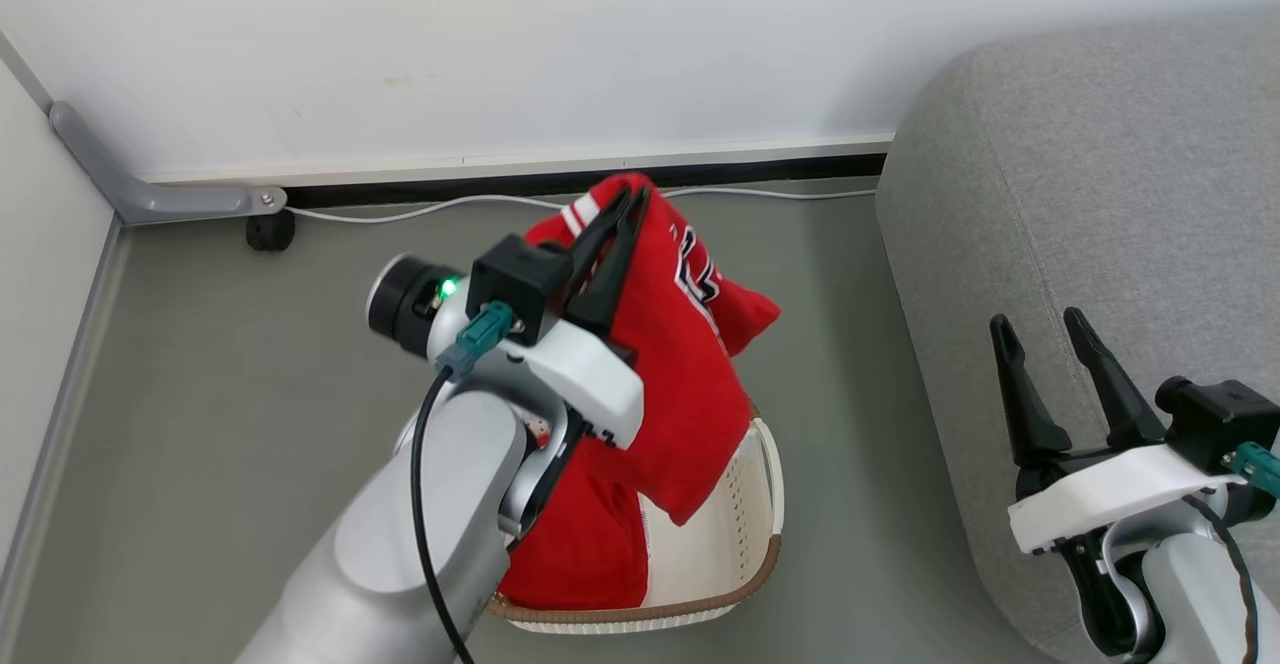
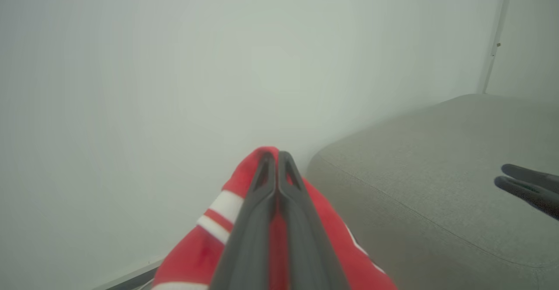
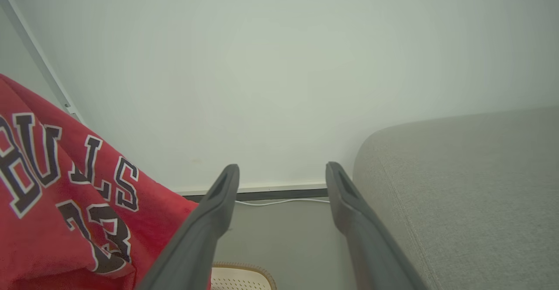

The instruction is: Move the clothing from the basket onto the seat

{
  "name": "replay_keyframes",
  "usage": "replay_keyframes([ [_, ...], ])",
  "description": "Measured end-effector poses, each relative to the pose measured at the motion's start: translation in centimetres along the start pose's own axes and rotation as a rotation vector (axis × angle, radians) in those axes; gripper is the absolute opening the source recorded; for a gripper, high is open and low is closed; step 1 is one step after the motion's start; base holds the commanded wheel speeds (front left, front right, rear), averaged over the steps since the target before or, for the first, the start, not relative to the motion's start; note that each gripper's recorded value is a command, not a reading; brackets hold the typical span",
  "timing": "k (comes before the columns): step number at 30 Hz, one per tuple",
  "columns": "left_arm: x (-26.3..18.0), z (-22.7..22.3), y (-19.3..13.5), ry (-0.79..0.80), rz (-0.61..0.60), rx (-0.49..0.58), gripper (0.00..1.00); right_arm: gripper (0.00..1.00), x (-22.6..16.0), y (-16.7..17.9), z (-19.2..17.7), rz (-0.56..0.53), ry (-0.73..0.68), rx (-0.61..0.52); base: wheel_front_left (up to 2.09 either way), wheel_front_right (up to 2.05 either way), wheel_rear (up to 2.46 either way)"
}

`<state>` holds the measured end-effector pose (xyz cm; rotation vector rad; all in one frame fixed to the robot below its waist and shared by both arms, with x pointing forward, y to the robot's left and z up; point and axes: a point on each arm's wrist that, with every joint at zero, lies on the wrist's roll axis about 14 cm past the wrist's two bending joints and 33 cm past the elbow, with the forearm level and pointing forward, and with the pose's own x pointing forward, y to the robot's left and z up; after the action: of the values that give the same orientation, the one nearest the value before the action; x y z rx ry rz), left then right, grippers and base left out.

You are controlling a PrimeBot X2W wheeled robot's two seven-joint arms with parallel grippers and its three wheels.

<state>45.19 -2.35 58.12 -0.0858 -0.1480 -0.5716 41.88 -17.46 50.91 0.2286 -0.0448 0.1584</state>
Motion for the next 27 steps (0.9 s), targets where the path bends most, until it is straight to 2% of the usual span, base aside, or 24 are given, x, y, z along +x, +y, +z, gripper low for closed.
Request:
replay_keyframes([
  [8,1.0,2.8,-0.6,-0.05,-0.037,0.043,0.0,1.0,0.1,0.9,-0.7,0.024,0.019,0.004,0.0,0.0,0.0],
  [12,1.2,3.1,-0.7,-0.054,-0.041,0.044,0.0,1.0,0.3,2.6,-0.3,0.074,0.004,0.022,0.0,0.0,0.0],
  [21,1.6,3.0,-1.6,-0.055,-0.067,0.045,0.0,1.0,1.4,9.7,2.3,0.313,-0.061,0.049,0.0,0.0,0.0],
  [27,1.5,2.7,-2.1,-0.045,-0.077,0.044,0.0,1.0,0.9,14.6,2.1,0.49,-0.036,0.044,0.0,0.0,0.0],
])
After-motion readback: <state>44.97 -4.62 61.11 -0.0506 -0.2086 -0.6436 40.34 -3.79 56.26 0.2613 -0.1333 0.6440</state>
